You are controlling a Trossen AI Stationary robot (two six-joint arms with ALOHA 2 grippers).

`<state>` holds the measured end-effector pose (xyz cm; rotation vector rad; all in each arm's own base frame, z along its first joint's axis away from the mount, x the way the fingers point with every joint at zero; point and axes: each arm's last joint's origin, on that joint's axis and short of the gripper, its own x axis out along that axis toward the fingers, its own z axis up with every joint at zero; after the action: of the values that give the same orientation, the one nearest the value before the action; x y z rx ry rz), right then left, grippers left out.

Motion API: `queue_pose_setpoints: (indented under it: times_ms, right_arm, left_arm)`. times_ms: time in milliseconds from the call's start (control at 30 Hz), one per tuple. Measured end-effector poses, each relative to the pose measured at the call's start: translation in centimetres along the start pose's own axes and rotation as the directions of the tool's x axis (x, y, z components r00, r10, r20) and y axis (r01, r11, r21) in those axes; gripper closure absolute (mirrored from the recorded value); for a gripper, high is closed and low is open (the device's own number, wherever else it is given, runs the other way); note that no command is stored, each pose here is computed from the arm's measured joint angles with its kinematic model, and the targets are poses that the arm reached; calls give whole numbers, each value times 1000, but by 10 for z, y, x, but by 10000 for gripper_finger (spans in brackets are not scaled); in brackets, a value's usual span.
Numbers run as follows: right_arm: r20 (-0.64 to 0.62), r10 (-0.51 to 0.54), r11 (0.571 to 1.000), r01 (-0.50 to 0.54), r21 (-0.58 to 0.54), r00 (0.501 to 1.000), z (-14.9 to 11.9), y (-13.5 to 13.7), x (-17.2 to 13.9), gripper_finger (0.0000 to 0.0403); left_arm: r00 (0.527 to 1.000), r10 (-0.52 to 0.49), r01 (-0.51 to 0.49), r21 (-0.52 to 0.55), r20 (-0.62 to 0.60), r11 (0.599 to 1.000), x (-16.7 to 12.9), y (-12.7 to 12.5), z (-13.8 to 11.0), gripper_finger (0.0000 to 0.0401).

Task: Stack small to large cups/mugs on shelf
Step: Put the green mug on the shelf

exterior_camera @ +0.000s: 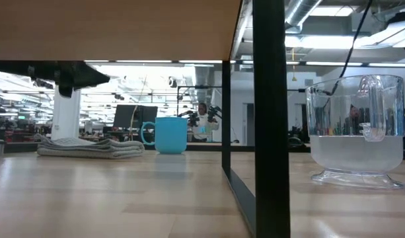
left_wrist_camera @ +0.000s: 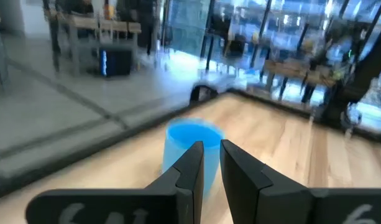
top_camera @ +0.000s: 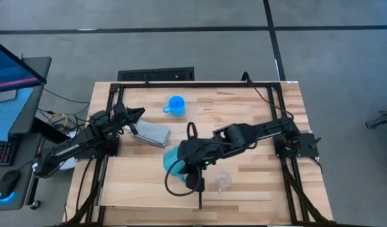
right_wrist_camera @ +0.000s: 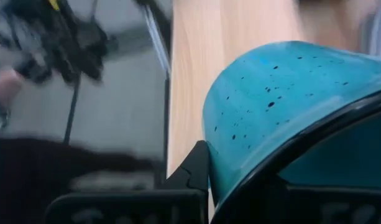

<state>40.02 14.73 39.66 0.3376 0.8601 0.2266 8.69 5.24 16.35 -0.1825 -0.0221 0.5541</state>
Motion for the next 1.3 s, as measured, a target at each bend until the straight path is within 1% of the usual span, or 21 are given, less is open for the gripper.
queue_pose_setpoints:
  times_ms: [33,100,200,267,333,433,567,633,733,833,1000,1100,1167,1267,1300]
  right_arm:
    - [-47,-16,1000,17,25,999,-4,-2,6,368]
    - [-55,-16,999,18,46,998,-3,-3,12,368]
    - [-109,-43,996,51,70,993,-7,-6,18,368]
    - [-75,-24,998,29,64,997,-3,-4,19,368]
    - [-86,-38,997,44,66,996,-5,-5,20,368]
    - [-54,-17,998,20,61,998,-1,-3,20,368]
    - [-66,-19,998,23,63,998,-3,-3,19,368]
    - [-67,-30,997,34,64,997,-3,-4,19,368]
    - [-53,-74,995,78,68,996,-1,-9,19,368]
    - [-54,-126,987,130,95,991,4,-24,17,368]
    - [-59,-202,966,209,151,978,14,-58,15,368]
    - [-94,-228,953,242,184,969,17,-78,19,368]
    - [-116,-249,941,268,205,962,18,-90,17,368]
    - [-105,-267,930,285,234,958,25,-108,21,368]
    - [-126,-273,924,296,242,954,24,-114,23,368]
  left_arm:
    - [1000,3,-3,0,5,1000,0,0,0,358]
    - [1000,1,-1,0,-4,1000,1,0,0,358]
    - [1000,1,-1,0,-17,1000,1,0,-1,358]
    - [1000,7,-7,0,-20,1000,1,0,-2,358]
    - [999,10,-10,0,-35,1000,2,1,-3,358]
    - [999,11,-11,1,-35,1000,2,1,-3,358]
    - [999,9,-9,1,-43,1000,3,1,-3,358]
    - [999,7,-7,1,-45,1000,3,1,-4,358]
    - [999,7,-7,1,-44,1000,3,1,-3,358]
    - [999,7,-7,1,-45,1000,3,1,-4,358]
    - [999,7,-7,1,-44,1000,3,1,-4,358]
    - [999,7,-7,1,-44,1000,3,1,-3,358]
    - [999,7,-7,1,-44,1000,3,1,-3,358]
    - [999,7,-7,1,-44,1000,3,1,-3,358]
    - [999,7,-7,1,-44,1000,3,1,-4,358]
